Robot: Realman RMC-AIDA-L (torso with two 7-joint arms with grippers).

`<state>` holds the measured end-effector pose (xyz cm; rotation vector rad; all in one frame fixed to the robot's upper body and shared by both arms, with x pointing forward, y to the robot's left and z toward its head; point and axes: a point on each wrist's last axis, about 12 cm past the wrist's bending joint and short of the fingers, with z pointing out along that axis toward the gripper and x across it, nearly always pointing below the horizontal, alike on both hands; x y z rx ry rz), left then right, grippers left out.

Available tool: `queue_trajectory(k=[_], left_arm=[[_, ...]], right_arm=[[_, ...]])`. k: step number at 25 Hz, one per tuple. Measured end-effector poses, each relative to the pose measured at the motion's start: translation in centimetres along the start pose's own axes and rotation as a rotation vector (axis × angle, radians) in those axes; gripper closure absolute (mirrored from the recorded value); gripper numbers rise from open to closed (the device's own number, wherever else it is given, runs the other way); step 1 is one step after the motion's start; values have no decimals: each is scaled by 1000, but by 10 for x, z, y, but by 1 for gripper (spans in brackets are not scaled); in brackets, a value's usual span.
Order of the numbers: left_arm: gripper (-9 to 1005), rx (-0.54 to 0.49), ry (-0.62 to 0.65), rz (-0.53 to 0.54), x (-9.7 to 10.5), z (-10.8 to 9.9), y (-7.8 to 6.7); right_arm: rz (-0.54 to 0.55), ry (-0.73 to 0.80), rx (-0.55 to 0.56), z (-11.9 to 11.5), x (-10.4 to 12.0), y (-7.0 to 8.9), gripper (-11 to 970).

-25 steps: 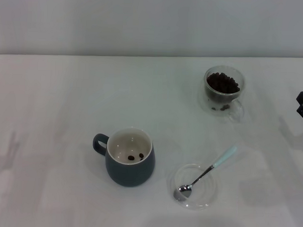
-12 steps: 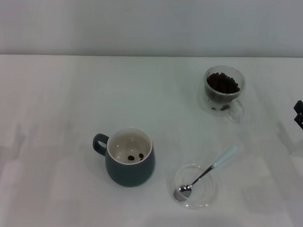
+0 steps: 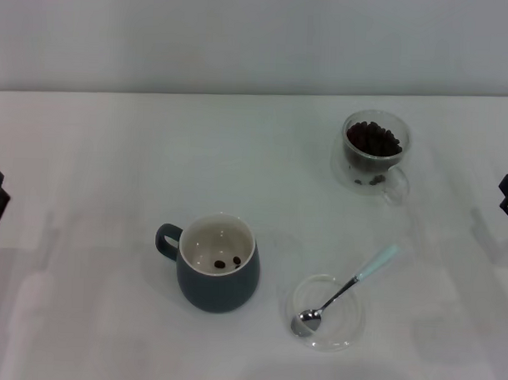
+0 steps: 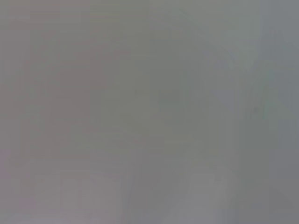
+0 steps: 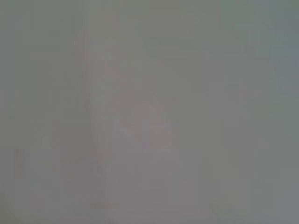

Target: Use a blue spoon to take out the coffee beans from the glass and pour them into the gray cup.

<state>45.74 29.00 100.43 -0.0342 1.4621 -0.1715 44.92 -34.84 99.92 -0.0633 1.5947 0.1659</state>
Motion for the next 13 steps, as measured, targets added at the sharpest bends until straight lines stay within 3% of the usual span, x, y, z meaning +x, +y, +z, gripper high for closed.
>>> queue_trajectory(k=[8,13], left_arm=[[104,14,1,11,1,-4,-6],[104,7,4,2,2,-7,-6]], right_arm=[[10,-20,-2,-8,0,1,102],[15,-18,4,-9,0,1,102]])
